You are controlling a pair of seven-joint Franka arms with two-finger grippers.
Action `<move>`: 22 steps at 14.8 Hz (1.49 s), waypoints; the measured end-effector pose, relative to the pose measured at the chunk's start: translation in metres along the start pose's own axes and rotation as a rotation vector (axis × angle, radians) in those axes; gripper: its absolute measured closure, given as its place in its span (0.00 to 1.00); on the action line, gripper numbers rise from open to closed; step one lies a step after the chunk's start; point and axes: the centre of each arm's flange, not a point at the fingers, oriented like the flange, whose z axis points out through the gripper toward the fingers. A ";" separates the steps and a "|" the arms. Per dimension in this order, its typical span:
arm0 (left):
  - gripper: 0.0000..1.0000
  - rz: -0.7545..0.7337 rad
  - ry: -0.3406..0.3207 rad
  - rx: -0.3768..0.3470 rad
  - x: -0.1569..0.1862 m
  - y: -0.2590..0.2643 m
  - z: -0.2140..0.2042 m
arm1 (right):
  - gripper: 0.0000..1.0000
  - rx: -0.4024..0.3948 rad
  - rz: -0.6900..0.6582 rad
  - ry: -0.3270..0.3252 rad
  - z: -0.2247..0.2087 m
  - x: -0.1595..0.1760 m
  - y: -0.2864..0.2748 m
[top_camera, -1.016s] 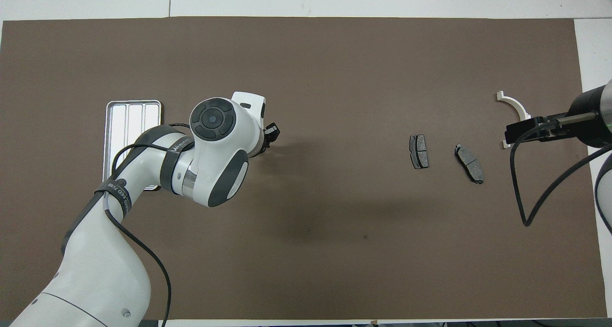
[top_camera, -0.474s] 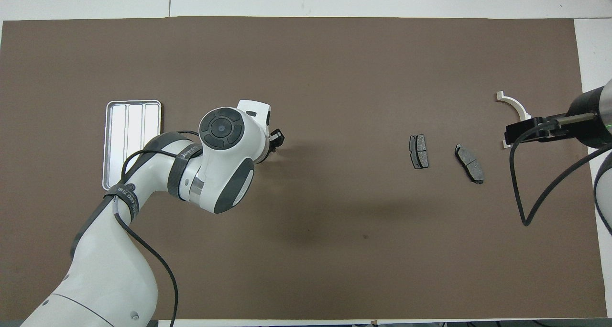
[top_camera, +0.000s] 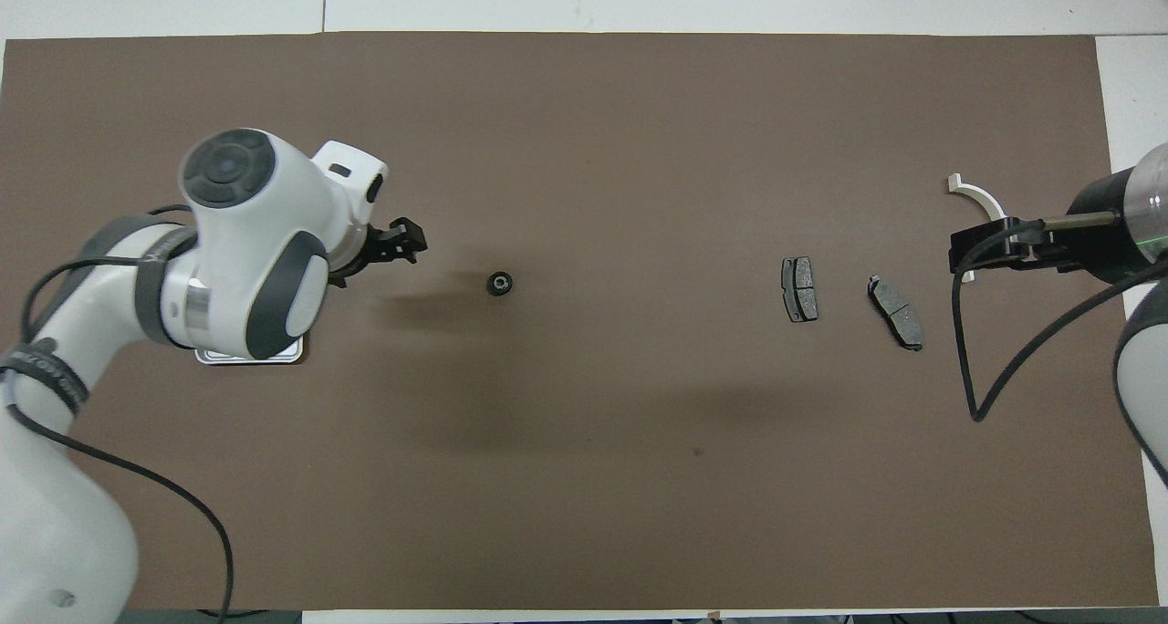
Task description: Place bearing gear from tray to pile
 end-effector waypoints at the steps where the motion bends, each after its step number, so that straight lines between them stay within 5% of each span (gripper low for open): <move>1: 0.00 0.060 -0.001 0.000 0.013 -0.032 -0.001 | 0.00 0.011 0.042 0.010 0.000 -0.001 -0.016; 5: 0.00 0.238 0.017 0.019 0.036 -0.120 0.021 | 0.00 0.053 0.185 0.062 0.022 -0.011 -0.108; 12: 0.00 0.312 0.033 0.050 0.034 -0.145 0.041 | 0.00 0.120 0.394 0.064 0.122 -0.010 -0.255; 21: 0.00 0.299 0.081 0.044 0.035 -0.155 0.050 | 0.00 0.024 0.446 0.055 0.233 0.026 -0.373; 22: 0.09 0.298 0.080 0.044 0.035 -0.155 0.051 | 0.00 0.015 0.450 0.056 0.245 0.028 -0.386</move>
